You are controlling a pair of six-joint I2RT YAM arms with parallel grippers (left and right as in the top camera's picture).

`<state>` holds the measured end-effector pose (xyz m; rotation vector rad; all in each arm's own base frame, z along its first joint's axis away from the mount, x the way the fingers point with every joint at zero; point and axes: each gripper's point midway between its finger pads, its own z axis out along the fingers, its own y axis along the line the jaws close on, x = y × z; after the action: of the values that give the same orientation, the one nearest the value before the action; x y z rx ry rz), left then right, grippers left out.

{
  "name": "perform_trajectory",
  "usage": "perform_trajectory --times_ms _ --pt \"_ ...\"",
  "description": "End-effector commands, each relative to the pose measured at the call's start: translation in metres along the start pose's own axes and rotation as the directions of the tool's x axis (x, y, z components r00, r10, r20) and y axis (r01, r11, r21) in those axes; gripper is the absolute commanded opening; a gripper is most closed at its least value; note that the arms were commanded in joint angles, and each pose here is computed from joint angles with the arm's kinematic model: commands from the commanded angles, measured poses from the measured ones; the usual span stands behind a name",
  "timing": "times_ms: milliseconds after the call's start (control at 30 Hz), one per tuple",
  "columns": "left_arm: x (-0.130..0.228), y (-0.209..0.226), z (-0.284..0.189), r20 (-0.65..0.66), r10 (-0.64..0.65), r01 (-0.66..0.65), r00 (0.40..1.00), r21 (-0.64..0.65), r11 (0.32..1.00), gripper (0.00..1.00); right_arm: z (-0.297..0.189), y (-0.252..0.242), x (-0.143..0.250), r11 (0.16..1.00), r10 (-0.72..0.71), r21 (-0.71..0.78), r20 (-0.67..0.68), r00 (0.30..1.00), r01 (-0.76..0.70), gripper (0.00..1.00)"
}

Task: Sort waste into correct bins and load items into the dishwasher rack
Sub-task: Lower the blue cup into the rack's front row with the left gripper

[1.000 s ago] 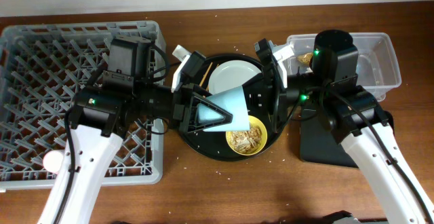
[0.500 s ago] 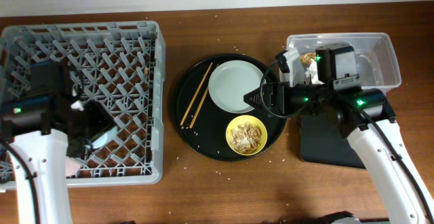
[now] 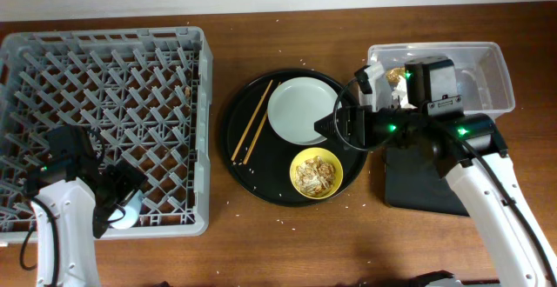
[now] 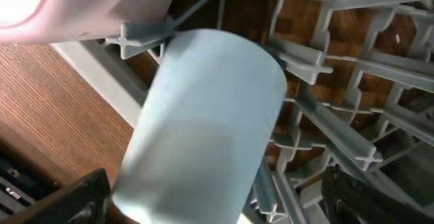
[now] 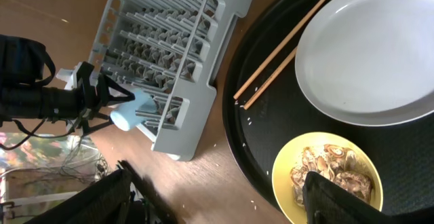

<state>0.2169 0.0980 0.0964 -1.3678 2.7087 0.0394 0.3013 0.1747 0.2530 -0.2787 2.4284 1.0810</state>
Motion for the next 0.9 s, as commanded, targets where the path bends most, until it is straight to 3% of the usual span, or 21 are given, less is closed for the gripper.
perform_trajectory --times_ms 0,100,233,267,333,400,467,600,700,867 --pt "-0.01 -0.023 -0.025 0.001 0.02 -0.02 1.0 0.145 0.989 0.99 -0.002 -0.002 -0.002 1.0 -0.015 0.011 0.011 1.0 0.015 0.82" --pt "-0.03 -0.048 -0.089 0.089 0.1 -0.121 0.991 0.262 0.957 0.99 -0.002 -0.006 -0.002 0.999 -0.011 0.033 0.011 1.0 0.011 0.82" --pt "-0.028 -0.051 -0.105 0.103 0.138 -0.161 0.985 0.264 0.951 0.92 -0.002 -0.007 0.0 0.999 -0.007 0.038 0.007 1.0 0.006 0.82" --pt "-0.011 -0.055 -0.102 0.072 0.208 -0.22 0.975 0.242 0.945 0.78 -0.002 -0.007 0.0 0.999 -0.007 0.038 0.007 1.0 0.007 0.82" --pt "0.023 -0.037 -0.076 -0.042 0.245 -0.241 0.969 0.089 0.967 0.28 -0.002 -0.007 0.001 0.999 -0.003 0.039 0.002 1.0 0.003 0.82" --pt "0.044 -0.023 -0.037 -0.136 0.177 -0.175 0.975 0.027 0.984 0.0 -0.002 -0.007 0.002 0.999 0.0 0.04 -0.001 1.0 0.0 0.82" --pt "0.063 -0.018 -0.006 -0.2 0.132 -0.128 0.971 0.031 0.991 0.0 -0.002 -0.007 0.003 0.999 0.003 0.041 -0.004 1.0 -0.003 0.82" --pt "0.053 -0.018 -0.046 -0.077 0.127 -0.12 0.989 0.091 0.989 0.0 -0.003 -0.012 0.004 0.998 0.01 0.068 -0.006 1.0 -0.01 0.82" --pt "0.056 0.021 -0.059 -0.046 0.041 -0.041 0.998 -0.005 0.999 0.0 -0.003 -0.012 0.004 0.998 0.01 0.068 -0.006 1.0 -0.01 0.83" --pt "0.04 0.042 -0.049 -0.024 -0.146 0.146 0.989 -0.016 0.989 0.01 -0.003 -0.012 0.004 0.998 0.011 0.068 -0.007 1.0 -0.01 0.83"
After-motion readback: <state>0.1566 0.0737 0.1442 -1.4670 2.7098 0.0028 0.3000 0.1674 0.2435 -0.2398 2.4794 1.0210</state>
